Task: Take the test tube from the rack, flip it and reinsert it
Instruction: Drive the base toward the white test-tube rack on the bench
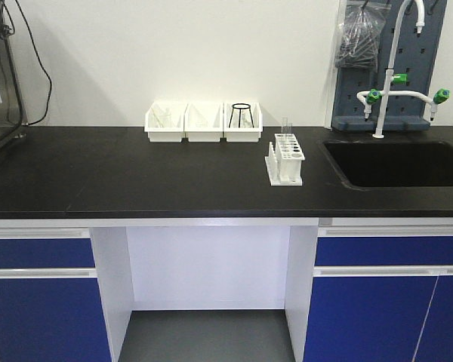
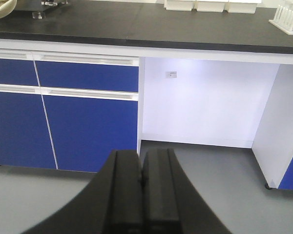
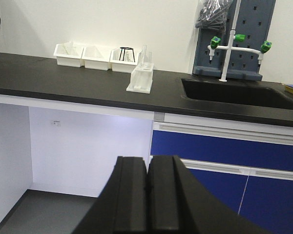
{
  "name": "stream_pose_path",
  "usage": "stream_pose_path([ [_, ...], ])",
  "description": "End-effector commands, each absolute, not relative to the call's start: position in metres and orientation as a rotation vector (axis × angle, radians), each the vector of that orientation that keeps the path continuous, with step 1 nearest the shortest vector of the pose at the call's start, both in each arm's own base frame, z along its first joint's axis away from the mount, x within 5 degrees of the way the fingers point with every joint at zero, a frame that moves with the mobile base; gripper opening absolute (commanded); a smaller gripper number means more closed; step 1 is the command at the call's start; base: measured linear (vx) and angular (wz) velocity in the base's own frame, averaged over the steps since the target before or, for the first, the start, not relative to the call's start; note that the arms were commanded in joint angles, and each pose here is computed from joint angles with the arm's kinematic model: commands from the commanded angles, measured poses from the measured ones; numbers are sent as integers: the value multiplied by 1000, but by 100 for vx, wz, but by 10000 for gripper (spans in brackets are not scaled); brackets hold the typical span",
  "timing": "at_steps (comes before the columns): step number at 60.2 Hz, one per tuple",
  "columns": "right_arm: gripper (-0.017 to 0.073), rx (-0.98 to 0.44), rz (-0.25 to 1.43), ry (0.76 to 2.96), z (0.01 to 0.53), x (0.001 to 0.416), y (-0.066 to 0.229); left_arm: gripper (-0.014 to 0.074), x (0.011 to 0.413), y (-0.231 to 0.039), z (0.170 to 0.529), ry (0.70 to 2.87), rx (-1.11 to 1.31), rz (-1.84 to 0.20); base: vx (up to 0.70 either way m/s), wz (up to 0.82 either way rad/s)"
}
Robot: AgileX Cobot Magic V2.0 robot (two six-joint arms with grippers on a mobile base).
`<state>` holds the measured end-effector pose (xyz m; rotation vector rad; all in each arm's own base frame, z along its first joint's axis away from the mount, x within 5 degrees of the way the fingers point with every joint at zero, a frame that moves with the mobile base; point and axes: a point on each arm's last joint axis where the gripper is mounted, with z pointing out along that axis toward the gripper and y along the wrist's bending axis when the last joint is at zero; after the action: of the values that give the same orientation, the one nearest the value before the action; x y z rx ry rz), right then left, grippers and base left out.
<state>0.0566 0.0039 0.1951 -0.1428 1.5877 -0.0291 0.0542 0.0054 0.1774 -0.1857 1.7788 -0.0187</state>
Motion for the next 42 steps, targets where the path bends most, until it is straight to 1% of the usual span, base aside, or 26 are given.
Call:
stream_pose_path([
  [1, -8, -141, -37, 1505, 202, 56, 4, -6, 55, 5, 186, 1682, -170, -32, 0, 0],
  [42, -8, -141, -37, 1505, 202, 56, 4, -6, 55, 5, 186, 1682, -170, -32, 1, -2],
])
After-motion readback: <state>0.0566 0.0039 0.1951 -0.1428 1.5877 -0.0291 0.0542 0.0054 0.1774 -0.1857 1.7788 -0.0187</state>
